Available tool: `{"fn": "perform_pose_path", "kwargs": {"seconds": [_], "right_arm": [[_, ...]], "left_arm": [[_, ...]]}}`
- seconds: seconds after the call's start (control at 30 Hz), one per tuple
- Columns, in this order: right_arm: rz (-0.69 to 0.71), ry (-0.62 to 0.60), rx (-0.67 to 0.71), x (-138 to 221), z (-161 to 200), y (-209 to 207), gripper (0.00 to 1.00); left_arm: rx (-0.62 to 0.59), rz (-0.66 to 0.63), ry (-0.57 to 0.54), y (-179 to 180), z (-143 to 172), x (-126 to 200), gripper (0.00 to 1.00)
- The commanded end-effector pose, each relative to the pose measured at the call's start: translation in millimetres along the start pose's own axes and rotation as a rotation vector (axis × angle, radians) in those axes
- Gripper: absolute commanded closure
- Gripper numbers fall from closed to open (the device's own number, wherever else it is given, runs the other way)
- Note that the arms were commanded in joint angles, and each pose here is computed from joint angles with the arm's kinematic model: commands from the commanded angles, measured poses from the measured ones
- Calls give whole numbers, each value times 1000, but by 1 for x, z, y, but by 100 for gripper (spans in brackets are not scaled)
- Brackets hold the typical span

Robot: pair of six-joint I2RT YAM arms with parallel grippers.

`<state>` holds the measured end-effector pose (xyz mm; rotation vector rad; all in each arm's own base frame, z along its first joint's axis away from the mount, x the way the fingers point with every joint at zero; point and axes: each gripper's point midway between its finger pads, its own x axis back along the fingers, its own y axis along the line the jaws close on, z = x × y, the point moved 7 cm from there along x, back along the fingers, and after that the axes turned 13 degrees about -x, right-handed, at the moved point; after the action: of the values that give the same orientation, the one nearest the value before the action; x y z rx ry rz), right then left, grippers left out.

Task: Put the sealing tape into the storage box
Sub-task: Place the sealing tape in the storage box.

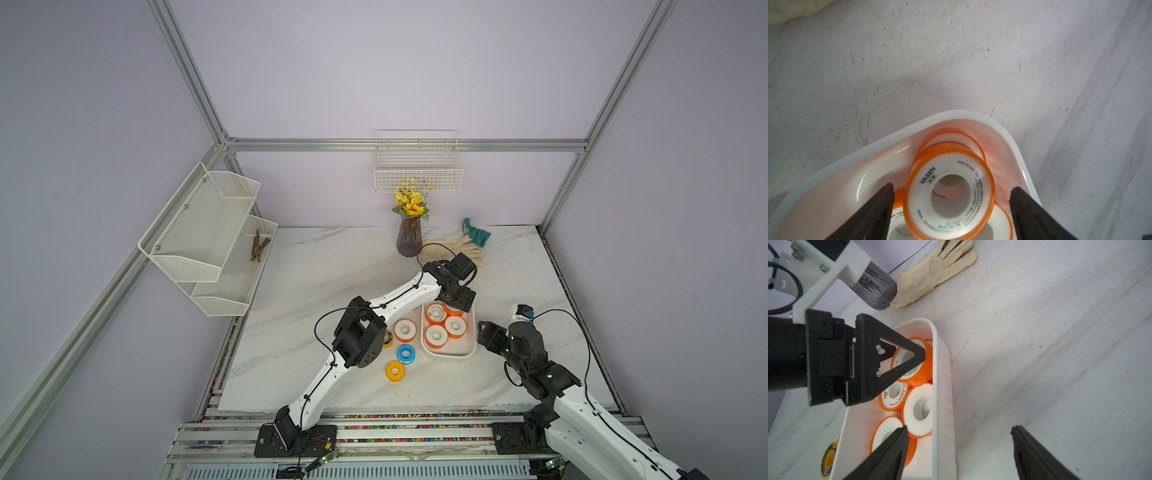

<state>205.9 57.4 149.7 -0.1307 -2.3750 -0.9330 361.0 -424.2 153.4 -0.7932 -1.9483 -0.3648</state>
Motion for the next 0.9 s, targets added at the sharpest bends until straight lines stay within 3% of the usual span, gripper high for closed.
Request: {"fn": "perform_pose_path", "kwargs": {"seconds": [0.0, 0.17, 0.23, 0.4, 0.47, 0.87], "right_arm": [[-8, -7, 1, -1, -1, 0, 17], [-9, -8, 0, -1, -1, 0, 17], [-11, -8, -1, -1, -2, 0, 17], [-11, -6, 0, -1, -1, 0, 17], [-10, -4, 1, -1, -1, 0, 17], [-11, -1, 3, -2, -1, 1, 17]], "left_arm": [[-17, 23, -123, -3, -19, 53, 21], [-9, -5, -136, 2, -8, 70, 34], [-8, -11, -135, 3, -2, 73, 44], [-6, -29, -99, 8, 11, 68, 86], [-4, -33, -84, 9, 14, 64, 97], [8, -25, -4, 11, 25, 42, 100]]}}
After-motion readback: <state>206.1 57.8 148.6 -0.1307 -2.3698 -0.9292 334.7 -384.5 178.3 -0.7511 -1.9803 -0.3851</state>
